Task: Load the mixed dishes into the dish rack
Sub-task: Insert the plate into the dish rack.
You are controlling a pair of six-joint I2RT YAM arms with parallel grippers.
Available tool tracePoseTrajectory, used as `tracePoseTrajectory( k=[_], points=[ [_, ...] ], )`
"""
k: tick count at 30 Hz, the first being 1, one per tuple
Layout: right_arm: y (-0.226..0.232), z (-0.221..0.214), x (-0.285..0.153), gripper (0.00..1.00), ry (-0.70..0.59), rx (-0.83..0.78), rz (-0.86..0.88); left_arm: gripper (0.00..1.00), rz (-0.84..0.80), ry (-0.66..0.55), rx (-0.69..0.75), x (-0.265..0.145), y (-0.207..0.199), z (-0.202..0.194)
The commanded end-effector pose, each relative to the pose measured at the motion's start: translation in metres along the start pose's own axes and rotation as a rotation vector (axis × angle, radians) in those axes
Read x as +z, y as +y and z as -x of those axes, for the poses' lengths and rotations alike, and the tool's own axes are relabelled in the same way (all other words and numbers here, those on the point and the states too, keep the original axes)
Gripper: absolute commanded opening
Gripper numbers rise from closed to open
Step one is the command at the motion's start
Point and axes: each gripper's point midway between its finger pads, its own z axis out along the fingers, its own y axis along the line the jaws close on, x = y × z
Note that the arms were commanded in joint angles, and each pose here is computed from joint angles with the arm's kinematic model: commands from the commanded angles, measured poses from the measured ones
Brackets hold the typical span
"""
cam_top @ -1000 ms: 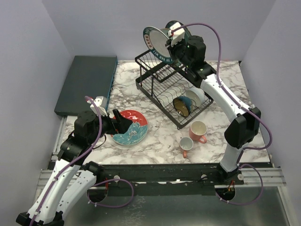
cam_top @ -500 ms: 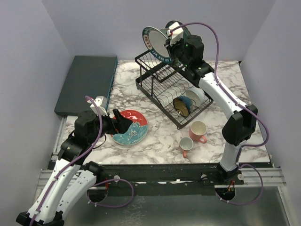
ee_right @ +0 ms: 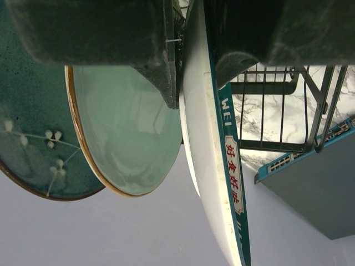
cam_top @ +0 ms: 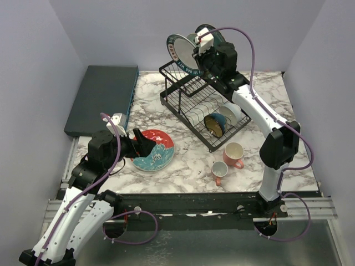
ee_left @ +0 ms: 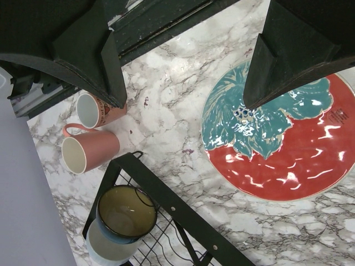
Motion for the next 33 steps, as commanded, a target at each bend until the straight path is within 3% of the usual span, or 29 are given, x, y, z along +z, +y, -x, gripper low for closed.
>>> tracePoseTrajectory(
  k=[1, 33],
  points=[
    [-0.004, 0.020, 0.003, 0.00, -0.070, 0.014, 0.000, 0.94, 0.012, -0.017, 0.016, 0.003, 0.003, 0.003],
    [0.017, -0.035, -0.017, 0.00, 0.014, 0.079, 0.017, 0.94, 0.013, -0.013, 0.013, 0.003, 0.003, 0.002]
  ],
)
